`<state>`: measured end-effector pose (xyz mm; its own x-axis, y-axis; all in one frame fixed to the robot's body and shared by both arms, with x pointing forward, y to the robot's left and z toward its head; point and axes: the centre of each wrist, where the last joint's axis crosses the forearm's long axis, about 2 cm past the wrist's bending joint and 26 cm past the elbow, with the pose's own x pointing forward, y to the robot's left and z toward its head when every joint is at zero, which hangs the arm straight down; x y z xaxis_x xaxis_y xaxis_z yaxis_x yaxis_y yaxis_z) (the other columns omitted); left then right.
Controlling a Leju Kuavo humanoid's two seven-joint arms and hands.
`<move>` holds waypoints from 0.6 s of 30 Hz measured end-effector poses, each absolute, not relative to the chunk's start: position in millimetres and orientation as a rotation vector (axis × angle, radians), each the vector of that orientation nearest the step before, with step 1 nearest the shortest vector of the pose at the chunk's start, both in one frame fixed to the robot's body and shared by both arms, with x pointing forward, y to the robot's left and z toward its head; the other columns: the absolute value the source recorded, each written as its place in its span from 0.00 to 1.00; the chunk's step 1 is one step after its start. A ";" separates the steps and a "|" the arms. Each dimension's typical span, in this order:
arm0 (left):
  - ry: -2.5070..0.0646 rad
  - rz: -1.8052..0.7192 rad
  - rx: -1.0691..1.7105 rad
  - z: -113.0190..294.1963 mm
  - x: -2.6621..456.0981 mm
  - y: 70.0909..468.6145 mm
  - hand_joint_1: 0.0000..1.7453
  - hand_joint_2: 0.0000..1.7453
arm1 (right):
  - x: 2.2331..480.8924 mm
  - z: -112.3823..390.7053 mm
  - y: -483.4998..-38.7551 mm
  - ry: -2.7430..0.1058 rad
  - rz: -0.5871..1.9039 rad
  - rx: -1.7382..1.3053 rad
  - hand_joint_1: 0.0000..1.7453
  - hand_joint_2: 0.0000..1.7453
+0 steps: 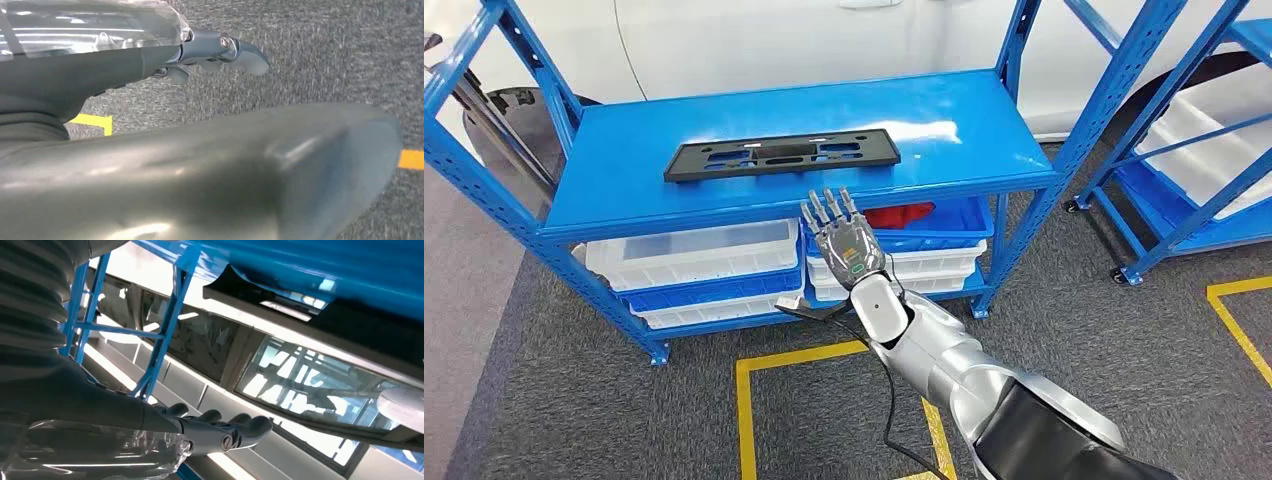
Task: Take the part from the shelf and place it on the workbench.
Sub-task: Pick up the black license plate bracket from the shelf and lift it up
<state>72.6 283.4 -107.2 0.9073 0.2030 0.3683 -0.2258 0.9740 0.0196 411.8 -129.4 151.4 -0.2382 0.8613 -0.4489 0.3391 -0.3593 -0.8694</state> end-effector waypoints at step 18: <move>-0.381 0.232 0.060 -107.4 72.2 285.4 0.00 0.00 | 407.5 150.7 -118.4 -1.523 1.496 -1.172 0.00 0.75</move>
